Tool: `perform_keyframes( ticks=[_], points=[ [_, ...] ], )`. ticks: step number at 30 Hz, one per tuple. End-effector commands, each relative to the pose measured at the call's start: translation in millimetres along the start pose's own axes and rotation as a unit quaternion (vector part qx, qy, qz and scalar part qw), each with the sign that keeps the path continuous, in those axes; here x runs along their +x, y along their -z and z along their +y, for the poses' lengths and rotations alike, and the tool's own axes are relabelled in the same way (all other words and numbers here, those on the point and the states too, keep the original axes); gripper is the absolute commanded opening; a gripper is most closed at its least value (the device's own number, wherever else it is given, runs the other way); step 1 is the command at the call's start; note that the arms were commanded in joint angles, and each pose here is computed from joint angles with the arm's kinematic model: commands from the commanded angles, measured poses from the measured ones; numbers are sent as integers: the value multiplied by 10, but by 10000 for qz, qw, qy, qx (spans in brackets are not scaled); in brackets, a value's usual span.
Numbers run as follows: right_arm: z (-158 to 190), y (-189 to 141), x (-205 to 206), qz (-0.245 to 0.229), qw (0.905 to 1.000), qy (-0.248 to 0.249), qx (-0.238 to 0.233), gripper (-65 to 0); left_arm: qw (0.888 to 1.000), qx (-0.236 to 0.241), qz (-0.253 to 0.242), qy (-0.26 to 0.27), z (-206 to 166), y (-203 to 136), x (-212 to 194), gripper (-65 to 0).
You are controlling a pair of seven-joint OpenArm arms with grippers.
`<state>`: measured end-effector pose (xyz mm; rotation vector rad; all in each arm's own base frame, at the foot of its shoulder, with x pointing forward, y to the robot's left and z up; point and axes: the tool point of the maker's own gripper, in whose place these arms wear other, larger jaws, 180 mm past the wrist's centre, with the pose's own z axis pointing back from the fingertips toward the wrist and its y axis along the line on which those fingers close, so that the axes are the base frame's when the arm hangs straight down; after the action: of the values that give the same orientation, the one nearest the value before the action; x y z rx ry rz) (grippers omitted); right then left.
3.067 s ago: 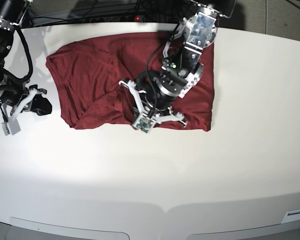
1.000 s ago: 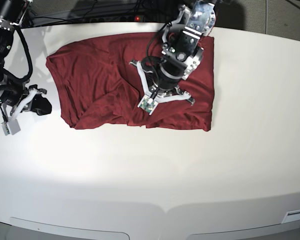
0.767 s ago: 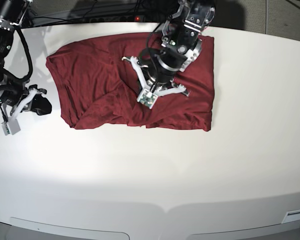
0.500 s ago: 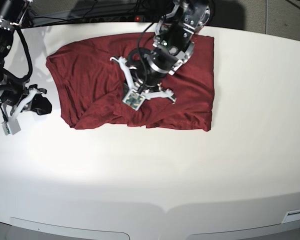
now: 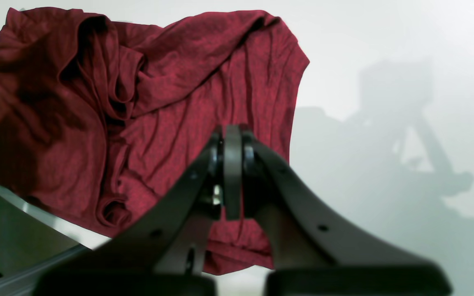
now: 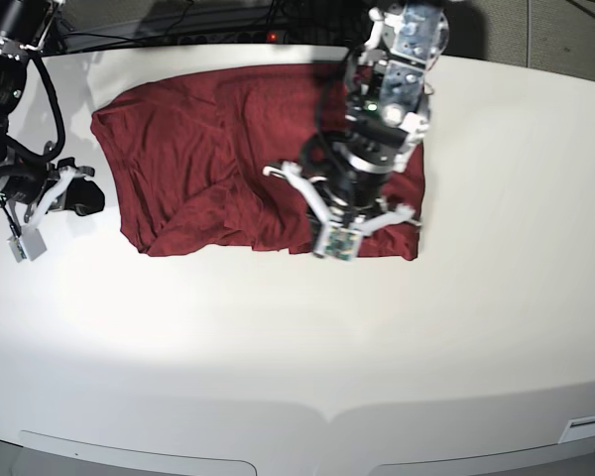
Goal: Fold the T-shirt properly
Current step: 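Release the fabric and raise the left gripper off the shirt, then grasp the shirt end with the right gripper and pull it straight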
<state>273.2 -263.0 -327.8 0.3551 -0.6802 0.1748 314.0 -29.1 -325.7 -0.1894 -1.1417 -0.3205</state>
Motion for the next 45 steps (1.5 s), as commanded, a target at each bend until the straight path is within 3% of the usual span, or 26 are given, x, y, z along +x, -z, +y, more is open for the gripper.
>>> perform_keyframes(
  ticks=[1,5,11,16,26,27,31,33,42,45],
  points=[
    [-5,-66,145,-199,9997,-129,2,-650,9995,153,-236,-114,105,-34,137,-650],
    [18,-43,132,-203,9997,-96,33,-650,9966,764,21,-300,616,-145,-109,-650],
    [46,34,-52,128,9998,88,134,-650,9900,1052,249,-905,1142,-370,-460,-650],
    [59,87,-254,520,9981,262,225,-650,9893,692,169,-1271,1301,-592,-629,-650],
    [20,152,-385,650,9961,521,289,-650,9850,283,-108,-1700,1504,-1017,-765,-650],
    [21,153,-385,649,9961,524,293,-631,9848,274,-96,-1712,1508,-1038,-781,-650],
    [-1,139,-361,608,9965,504,262,-369,9839,248,-23,-1772,1480,-1071,-835,-650],
    [-6,135,-359,607,9966,499,256,-305,9839,245,-14,-1770,1478,-1072,-839,-650],
    [-66,141,-400,696,9964,472,75,-300,9834,206,134,-1800,1455,-1071,-888,-650],
    [-49,196,-488,774,9948,637,160,-300,9833,204,139,-1802,1454,-1071,-890,-534]
  ],
)
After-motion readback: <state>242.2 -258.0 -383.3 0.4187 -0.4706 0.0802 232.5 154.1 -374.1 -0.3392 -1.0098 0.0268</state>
